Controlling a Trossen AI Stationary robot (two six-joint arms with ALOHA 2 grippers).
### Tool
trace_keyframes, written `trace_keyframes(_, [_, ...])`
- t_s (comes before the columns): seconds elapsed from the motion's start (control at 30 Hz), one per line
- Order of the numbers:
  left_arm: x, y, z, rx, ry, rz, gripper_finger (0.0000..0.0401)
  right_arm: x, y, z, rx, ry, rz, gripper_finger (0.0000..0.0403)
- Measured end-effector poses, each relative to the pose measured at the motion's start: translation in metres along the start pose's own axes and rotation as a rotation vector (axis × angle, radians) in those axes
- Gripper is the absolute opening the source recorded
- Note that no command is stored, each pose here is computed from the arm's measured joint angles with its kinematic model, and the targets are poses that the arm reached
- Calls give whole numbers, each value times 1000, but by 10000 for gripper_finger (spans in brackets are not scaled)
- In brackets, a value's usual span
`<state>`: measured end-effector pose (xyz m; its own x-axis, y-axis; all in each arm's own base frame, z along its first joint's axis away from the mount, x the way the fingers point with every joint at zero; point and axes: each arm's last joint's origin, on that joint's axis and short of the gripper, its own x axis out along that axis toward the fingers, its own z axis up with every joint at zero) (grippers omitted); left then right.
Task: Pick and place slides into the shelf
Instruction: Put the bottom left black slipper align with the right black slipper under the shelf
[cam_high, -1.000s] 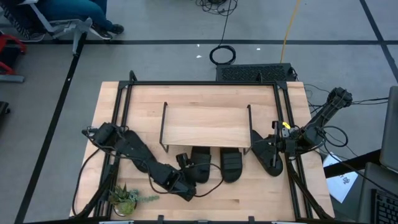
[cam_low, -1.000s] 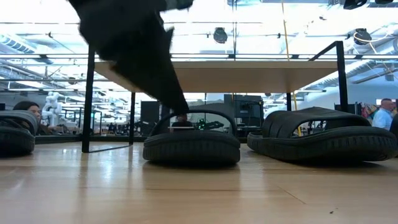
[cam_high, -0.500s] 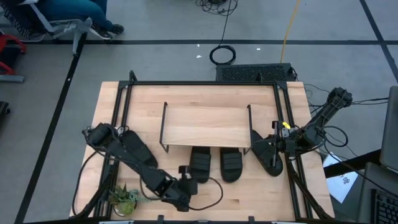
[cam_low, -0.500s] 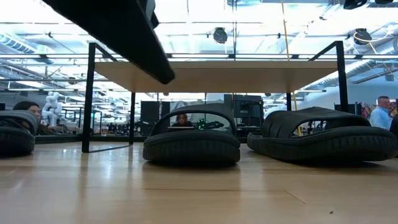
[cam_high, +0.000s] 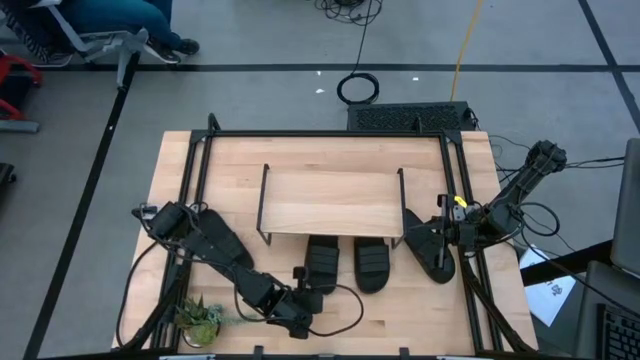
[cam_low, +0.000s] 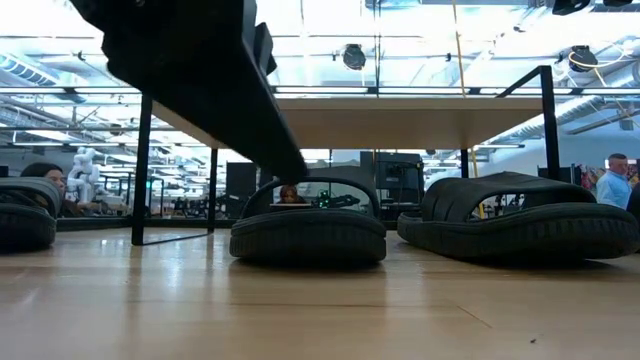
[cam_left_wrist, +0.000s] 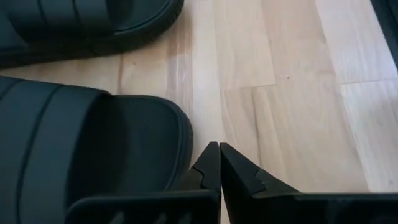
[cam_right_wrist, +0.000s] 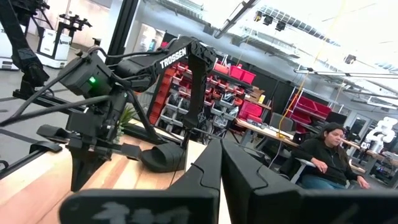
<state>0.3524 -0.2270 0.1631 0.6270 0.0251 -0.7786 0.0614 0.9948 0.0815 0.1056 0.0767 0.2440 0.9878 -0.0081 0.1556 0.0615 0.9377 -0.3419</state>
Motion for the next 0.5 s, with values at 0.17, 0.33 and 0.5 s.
trace_keyframes(0.17, [8, 0, -5, 3, 37, -1, 1, 0, 0, 0, 0, 0, 0, 0])
trace_keyframes(0.33, [20, 4, -13, -10, 82, 42, 1, 0, 0, 0, 0, 0, 0, 0])
trace_keyframes(0.5, [27, 10, -14, -23, 97, 74, 1, 0, 0, 0, 0, 0, -1, 0])
